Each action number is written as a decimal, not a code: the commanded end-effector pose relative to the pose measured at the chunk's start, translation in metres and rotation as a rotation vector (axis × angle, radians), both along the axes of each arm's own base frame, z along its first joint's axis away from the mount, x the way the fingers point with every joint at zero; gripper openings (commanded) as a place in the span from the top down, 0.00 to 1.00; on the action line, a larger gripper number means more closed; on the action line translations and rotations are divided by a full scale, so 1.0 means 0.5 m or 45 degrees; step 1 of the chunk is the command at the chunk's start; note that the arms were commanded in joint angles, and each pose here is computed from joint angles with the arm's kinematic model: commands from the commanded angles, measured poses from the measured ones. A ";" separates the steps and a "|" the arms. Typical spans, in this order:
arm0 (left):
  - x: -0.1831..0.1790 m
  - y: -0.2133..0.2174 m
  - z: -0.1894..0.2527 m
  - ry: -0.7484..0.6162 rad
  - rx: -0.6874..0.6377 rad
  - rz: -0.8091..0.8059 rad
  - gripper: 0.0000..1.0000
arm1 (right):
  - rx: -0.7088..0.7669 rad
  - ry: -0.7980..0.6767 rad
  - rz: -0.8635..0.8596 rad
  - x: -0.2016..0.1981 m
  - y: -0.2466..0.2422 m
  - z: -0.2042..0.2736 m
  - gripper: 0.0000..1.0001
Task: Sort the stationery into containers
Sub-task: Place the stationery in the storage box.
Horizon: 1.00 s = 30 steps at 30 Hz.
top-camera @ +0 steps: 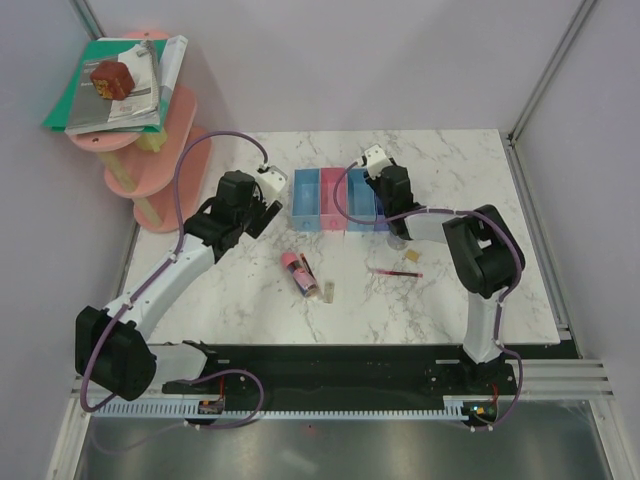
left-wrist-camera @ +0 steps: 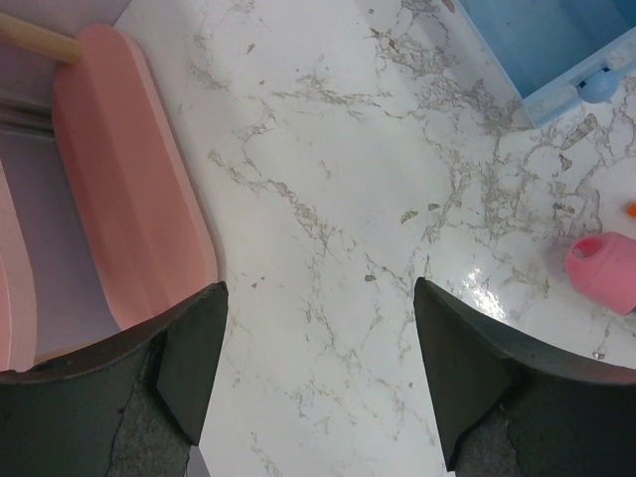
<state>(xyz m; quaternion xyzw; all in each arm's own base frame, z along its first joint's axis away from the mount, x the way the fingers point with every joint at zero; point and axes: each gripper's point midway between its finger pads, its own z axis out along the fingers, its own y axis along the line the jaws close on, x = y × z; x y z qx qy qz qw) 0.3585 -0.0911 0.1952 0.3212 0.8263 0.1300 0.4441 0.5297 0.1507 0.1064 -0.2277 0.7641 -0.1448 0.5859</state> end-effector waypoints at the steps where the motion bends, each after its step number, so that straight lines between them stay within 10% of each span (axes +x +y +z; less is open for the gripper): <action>1: -0.009 0.000 0.023 -0.027 0.018 -0.042 0.17 | -0.014 -0.093 -0.016 0.008 -0.007 0.008 0.71; 13: -0.004 0.000 0.036 -0.038 0.028 -0.045 0.17 | -0.011 -0.085 -0.025 0.013 -0.006 -0.039 0.69; 30: -0.014 0.002 0.028 -0.028 0.020 -0.043 0.17 | -0.004 -0.135 -0.057 -0.008 -0.024 0.031 0.39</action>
